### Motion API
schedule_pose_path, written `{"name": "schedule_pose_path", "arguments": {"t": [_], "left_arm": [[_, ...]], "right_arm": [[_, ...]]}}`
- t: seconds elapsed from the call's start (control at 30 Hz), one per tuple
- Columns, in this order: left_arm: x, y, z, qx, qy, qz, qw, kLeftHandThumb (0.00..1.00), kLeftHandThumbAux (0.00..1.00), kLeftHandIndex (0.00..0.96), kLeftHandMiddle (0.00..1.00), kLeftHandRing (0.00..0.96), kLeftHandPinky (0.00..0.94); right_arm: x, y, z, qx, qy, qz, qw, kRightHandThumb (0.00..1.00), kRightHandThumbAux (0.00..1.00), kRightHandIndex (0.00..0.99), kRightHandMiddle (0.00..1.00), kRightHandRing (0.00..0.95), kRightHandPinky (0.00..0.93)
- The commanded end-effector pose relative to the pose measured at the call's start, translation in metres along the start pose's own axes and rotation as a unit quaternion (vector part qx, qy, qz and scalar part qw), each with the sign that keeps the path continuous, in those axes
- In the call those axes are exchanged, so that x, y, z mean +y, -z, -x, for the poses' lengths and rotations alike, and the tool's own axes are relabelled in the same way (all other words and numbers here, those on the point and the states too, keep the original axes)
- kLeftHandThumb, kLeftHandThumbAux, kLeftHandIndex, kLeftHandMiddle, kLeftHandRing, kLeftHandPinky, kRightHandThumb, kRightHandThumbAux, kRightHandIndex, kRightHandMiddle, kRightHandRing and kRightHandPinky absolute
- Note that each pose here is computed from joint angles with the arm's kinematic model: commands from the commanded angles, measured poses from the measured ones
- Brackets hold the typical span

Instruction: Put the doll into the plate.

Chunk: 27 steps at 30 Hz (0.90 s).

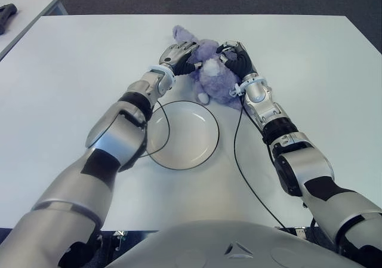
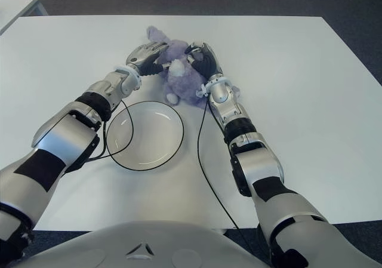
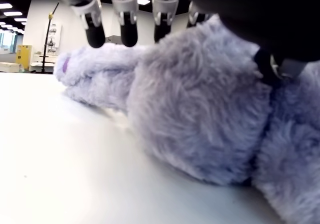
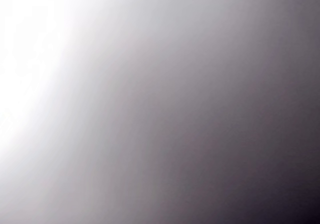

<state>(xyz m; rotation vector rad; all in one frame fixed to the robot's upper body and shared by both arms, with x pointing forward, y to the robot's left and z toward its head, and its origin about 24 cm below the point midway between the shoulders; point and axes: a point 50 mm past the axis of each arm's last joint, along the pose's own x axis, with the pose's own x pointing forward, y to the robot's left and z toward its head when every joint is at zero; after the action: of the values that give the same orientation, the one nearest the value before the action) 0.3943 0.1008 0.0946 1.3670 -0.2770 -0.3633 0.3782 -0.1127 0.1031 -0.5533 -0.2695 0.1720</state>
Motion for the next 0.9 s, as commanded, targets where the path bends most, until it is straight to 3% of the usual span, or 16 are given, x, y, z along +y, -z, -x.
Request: {"name": "schedule_pose_path", "arguments": {"t": [0.03,0.5,0.73,0.83,0.9], "left_arm": [[-0.010,-0.007,0.000,-0.005,0.014,0.004,1.000,0.435,0.149,0.000,0.000,0.000,0.054],[-0.012,-0.012,-0.002,0.003,0.005,0.020,1.000,0.432,0.145,0.000,0.000,0.011,0.093],[-0.021,-0.020,-0.002,0.005,0.010,0.019,1.000,0.433,0.142,0.000,0.000,0.025,0.114],[-0.026,-0.023,-0.001,0.006,0.011,0.023,1.000,0.445,0.157,0.000,0.000,0.043,0.146],[-0.029,-0.024,-0.001,0.009,0.012,0.028,0.999,0.462,0.176,0.000,0.000,0.087,0.222]], "right_arm": [[0.013,0.011,0.008,0.030,-0.017,-0.015,0.999,0.695,0.726,0.410,0.362,0.394,0.395],[0.014,0.012,0.009,0.035,-0.014,-0.016,0.999,0.693,0.727,0.409,0.372,0.401,0.398],[0.013,0.013,0.008,0.043,-0.008,-0.028,0.999,0.697,0.726,0.410,0.366,0.390,0.396],[0.012,0.014,0.009,0.045,-0.005,-0.033,0.998,0.698,0.725,0.411,0.366,0.387,0.392],[0.012,0.014,0.009,0.046,-0.003,-0.037,0.998,0.698,0.724,0.412,0.365,0.386,0.390]]}}
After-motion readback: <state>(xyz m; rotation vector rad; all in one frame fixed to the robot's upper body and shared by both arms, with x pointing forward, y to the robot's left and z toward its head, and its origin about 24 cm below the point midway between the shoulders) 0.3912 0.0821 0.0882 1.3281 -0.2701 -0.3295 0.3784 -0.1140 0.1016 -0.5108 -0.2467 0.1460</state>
